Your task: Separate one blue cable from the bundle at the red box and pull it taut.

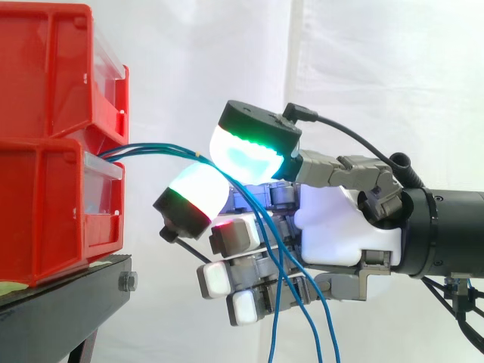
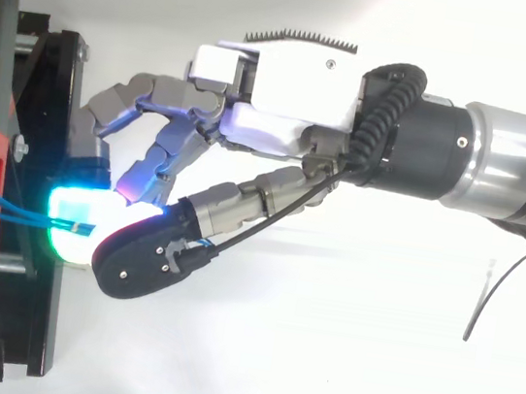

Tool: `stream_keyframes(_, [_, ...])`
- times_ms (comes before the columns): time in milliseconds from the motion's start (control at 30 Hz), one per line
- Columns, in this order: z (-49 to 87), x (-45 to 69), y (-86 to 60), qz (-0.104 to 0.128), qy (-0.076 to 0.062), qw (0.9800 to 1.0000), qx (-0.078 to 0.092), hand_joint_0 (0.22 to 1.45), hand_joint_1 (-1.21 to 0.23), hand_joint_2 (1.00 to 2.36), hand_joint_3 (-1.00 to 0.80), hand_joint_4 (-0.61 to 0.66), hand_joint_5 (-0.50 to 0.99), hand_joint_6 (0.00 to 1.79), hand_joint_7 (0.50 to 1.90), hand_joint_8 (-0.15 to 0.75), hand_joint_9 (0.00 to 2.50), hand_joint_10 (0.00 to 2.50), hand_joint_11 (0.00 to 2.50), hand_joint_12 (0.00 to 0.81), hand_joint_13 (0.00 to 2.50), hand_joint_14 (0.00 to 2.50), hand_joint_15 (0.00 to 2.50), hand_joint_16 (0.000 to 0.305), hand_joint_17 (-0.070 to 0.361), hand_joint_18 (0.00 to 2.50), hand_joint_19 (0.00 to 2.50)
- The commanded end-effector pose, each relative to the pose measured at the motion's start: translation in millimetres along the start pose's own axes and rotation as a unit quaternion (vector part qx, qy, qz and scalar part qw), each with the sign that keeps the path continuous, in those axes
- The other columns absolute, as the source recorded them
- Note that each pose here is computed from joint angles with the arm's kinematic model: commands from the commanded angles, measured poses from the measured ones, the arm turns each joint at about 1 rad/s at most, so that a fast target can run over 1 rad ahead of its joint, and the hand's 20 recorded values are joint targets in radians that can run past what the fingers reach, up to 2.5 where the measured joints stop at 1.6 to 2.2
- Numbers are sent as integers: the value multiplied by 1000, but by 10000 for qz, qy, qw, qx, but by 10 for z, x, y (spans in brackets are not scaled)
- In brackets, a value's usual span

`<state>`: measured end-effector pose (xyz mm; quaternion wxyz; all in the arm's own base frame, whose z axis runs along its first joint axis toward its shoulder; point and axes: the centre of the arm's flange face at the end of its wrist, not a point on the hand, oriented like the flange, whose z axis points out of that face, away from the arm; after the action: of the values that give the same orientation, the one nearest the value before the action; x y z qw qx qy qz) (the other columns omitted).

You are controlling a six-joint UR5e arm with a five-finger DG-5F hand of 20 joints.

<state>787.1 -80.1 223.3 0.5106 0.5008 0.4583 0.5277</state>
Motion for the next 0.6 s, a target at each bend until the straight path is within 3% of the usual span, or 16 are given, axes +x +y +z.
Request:
stream_keyframes(0, [16,-23,38,122,-8,9999,-5,620,-750,1023,-78,-84,-186,899,1068,305,1057,22,1103,394,943,22,588,48,108,839,698])
stream_keyframes(167, [20,-52,65,155,-10,9999,33,611,-751,1019,-200,25,-190,879,1057,303,1053,23,1103,393,937,21,589,48,107,832,706])
stream_keyframes(567, [20,-64,64,148,-17,9999,17,565,-713,1003,-454,71,-184,841,1012,314,1039,22,1078,406,937,21,592,49,111,839,708])
